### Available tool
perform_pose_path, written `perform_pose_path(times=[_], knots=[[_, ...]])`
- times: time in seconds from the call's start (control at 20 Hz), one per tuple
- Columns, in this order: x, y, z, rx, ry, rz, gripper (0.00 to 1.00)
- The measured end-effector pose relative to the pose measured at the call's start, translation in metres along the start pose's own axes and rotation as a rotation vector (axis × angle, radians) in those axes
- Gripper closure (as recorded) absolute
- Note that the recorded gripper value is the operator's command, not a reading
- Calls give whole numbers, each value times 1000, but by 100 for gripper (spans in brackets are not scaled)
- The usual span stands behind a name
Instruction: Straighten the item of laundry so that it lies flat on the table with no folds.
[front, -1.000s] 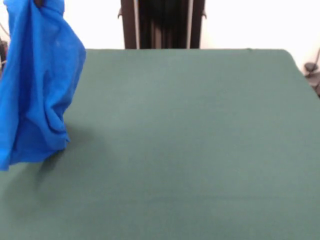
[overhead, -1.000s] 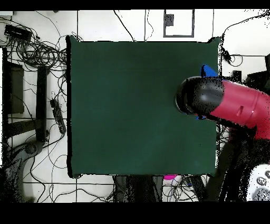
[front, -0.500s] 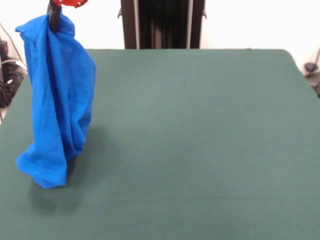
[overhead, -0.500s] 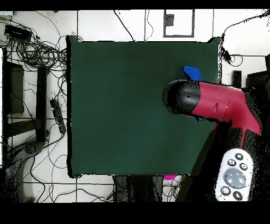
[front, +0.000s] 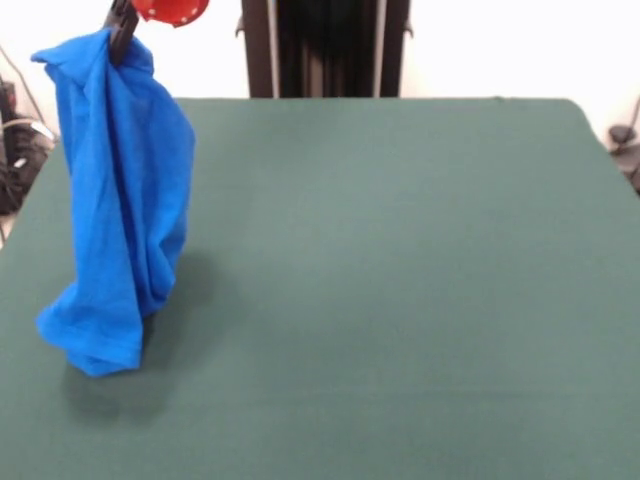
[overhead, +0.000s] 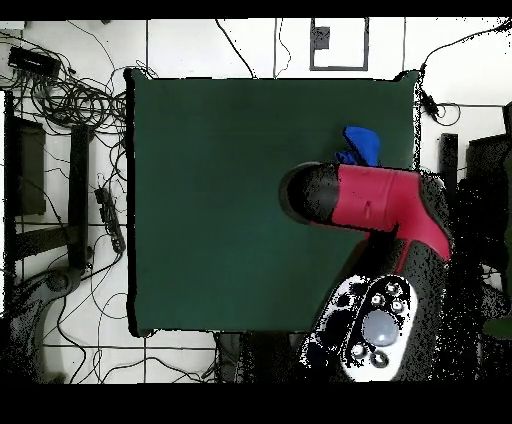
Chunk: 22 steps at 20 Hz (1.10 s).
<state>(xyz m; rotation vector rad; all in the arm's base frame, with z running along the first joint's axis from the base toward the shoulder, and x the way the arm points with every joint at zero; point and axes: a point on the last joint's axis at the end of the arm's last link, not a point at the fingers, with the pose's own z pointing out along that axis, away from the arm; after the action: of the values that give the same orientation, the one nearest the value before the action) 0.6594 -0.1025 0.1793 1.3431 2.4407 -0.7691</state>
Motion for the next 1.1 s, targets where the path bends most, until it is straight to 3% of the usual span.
perform_pose_path(times=[0.35, 0.7, 0.95, 1.0, 1.1], knots=[[35, 16, -25, 11, -94, 32, 100], [67, 37, -61, -21, -120, 98, 100], [88, 45, -80, -11, -130, 118, 100], [93, 46, -86, 4, -137, 120, 0], [94, 45, -87, 14, -141, 120, 0]])
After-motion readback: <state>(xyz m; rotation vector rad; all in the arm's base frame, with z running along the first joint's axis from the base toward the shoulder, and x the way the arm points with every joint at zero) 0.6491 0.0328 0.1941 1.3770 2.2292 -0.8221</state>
